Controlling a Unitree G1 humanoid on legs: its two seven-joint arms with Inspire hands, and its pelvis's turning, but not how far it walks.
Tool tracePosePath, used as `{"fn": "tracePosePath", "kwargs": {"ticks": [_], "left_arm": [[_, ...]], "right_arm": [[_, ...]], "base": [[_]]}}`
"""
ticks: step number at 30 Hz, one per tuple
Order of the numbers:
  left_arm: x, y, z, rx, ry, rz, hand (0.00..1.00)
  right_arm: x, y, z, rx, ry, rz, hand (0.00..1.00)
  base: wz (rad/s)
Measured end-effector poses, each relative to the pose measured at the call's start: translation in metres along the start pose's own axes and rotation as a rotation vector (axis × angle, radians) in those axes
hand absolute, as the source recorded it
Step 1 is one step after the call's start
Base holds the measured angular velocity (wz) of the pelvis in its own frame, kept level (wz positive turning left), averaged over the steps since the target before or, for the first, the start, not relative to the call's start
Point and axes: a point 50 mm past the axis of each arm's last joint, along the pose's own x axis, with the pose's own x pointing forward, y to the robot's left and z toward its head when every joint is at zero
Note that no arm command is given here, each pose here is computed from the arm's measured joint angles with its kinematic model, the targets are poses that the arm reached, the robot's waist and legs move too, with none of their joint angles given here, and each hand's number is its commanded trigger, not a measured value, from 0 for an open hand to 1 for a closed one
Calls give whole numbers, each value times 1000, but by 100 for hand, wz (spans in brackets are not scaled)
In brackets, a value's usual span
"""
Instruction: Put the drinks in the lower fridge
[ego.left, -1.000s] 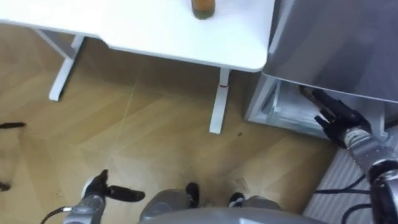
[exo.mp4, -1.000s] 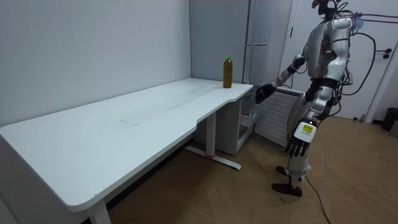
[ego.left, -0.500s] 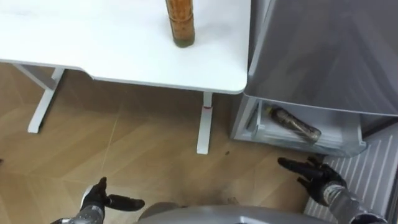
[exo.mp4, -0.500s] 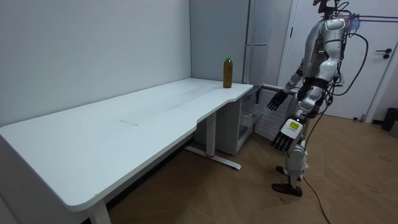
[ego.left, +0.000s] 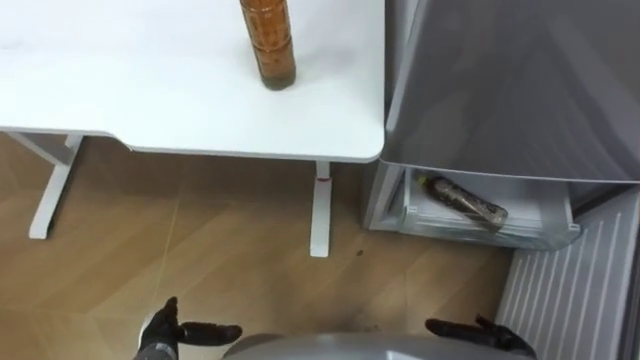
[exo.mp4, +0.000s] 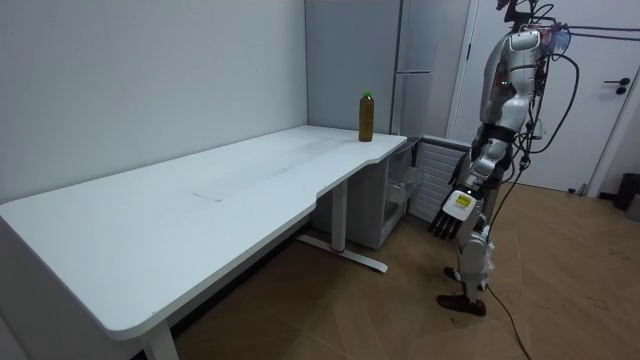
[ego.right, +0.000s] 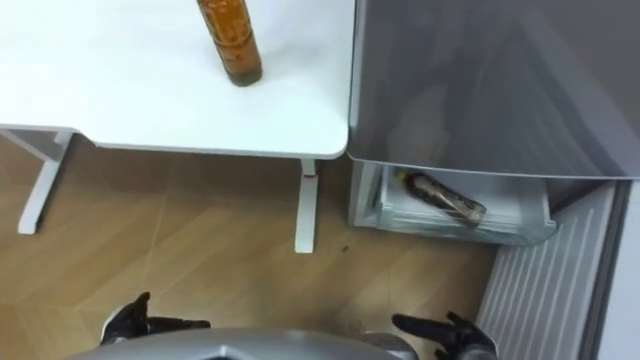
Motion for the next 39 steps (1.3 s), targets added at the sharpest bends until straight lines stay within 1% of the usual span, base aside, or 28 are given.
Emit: {"fn": "tracePosePath", "kwargs": {"ticks": [2, 6, 8, 10, 12, 13, 15, 17, 19, 21, 25, 28, 30, 31, 33, 35, 39], "left_arm": [[0, -1, -1, -5, 7, -2, 0], [-1, -2, -4, -104, 19, 30, 0], [0, 1, -1, -147, 8, 58, 0], [1, 2, 8, -212, -19, 95, 0], [2, 7, 22, -321, -71, 140, 0], [2, 9, 27, -343, -88, 153, 0], [0, 17, 47, -397, -169, 213, 0], [-2, 22, 61, -424, -234, 260, 0], [-7, 28, 77, -458, -304, 305, 0], [-15, 34, 99, -491, -416, 355, 0], [-25, 38, 122, -534, -526, 407, 0], [-31, 40, 132, -546, -578, 417, 0], [-43, 43, 148, -558, -668, 422, 0], [-46, 43, 153, -559, -693, 423, 0], [-59, 44, 168, -549, -794, 425, 0], [-66, 44, 177, -532, -851, 427, 0], [-77, 44, 188, -535, -920, 417, 0]], "right_arm": [[0, 1, 1, -27, 1, -1, 0], [1, 3, -1, -51, -2, -16, 0], [0, 3, -1, -69, -5, -24, 0], [0, 2, -1, -81, -6, -38, 0], [0, 0, -1, -92, -10, -56, 0], [0, -1, -1, -94, -9, -62, 0], [0, -5, -2, -95, -4, -81, 0], [-1, -7, -3, -81, -4, -95, 0], [-1, -9, -2, -74, -8, -101, 0], [-2, -10, -4, -87, -2, -105, 0], [-2, -9, -5, -92, -16, -100, 0], [-2, -9, -6, -125, -20, -98, 0], [-2, -7, -6, -138, -20, -95, 0], [-2, -7, -7, -139, -20, -95, 0], [-2, -7, -5, -140, -28, -94, 0], [-2, -7, -5, -140, -32, -99, 0], [-2, -8, -5, -142, -32, -103, 0]], "base": [[-9], [-7], [0], [0], [-5], [-5], [-3], [-4], [-2], [0], [0], [0], [2], [5], [0], [0], [-1]]}}
